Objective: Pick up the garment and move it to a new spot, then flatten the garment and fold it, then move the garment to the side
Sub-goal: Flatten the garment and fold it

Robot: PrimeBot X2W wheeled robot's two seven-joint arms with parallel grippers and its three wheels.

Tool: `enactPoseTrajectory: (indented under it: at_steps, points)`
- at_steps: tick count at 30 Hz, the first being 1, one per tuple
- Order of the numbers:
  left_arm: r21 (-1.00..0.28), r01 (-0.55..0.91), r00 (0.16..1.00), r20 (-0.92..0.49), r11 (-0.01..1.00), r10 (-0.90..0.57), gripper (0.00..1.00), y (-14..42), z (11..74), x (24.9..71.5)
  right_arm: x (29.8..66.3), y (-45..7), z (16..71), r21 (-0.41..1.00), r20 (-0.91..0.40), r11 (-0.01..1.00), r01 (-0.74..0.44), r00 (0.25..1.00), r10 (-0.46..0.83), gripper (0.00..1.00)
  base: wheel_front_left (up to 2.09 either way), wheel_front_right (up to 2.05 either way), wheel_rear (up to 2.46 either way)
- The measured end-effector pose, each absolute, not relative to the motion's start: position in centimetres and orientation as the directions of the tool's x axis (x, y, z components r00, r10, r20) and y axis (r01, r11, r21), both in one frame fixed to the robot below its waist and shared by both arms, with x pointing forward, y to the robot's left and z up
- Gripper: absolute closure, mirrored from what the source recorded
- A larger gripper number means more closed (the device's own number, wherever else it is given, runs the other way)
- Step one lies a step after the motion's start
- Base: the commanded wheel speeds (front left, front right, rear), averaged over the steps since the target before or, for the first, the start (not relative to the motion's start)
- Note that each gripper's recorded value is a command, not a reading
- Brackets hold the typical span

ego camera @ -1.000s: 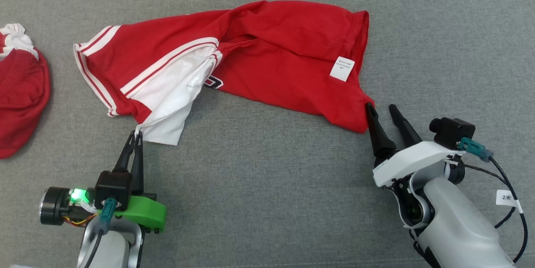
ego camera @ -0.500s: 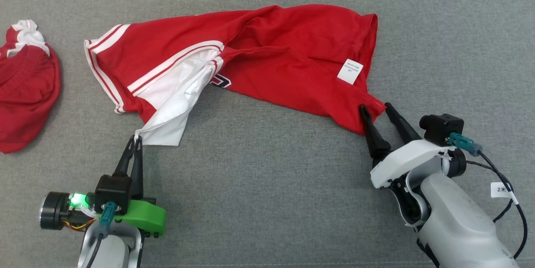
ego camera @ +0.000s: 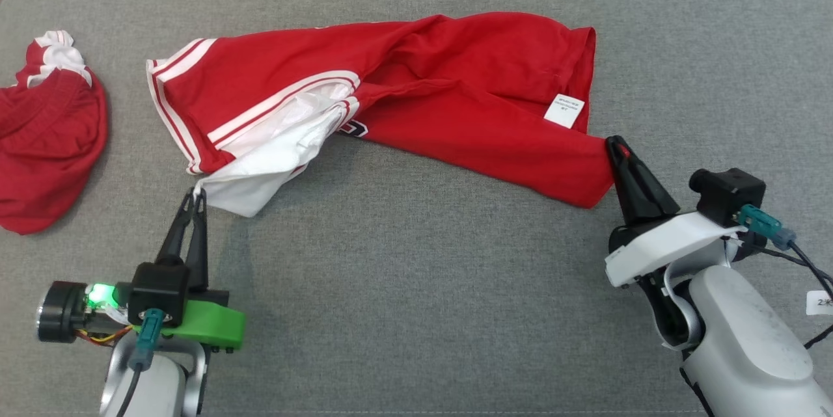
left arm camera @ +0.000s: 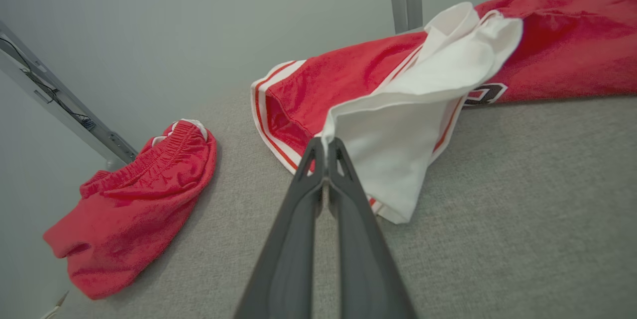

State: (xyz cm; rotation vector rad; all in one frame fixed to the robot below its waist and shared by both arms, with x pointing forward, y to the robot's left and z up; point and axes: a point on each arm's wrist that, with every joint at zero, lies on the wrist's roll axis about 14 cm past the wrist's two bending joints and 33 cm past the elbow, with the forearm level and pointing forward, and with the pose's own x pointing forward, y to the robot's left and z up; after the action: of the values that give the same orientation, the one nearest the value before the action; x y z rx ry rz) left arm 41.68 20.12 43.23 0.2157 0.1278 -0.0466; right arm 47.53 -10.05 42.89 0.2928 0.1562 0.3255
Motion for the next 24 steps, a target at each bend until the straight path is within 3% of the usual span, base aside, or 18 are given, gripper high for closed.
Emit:
enactPoseTrajectory:
  at_steps: [9, 15, 24]
  points:
    - [0.368, 0.046, 0.979, 0.169, 0.929, -0.116, 1.00, 21.0, 53.8, 43.5, 47.7, -14.2, 51.5, 0.114, 0.119, 0.936, -0.334, 0.939, 0.321, 1.00, 0.00, 0.00, 0.00]
    - [0.542, -0.008, 0.887, 0.391, 0.841, -0.244, 1.00, 21.1, 65.3, 44.7, 47.9, -16.6, 60.6, -0.031, 0.324, 0.940, -0.340, 0.886, 0.332, 1.00, 0.00, 0.00, 0.00]
    - [0.664, -0.057, 0.771, 0.503, 0.745, -0.389, 1.00, 19.2, 77.1, 47.0, 49.0, -20.4, 73.4, -0.159, 0.548, 0.948, -0.277, 0.774, 0.318, 1.00, 0.00, 0.00, 0.00]
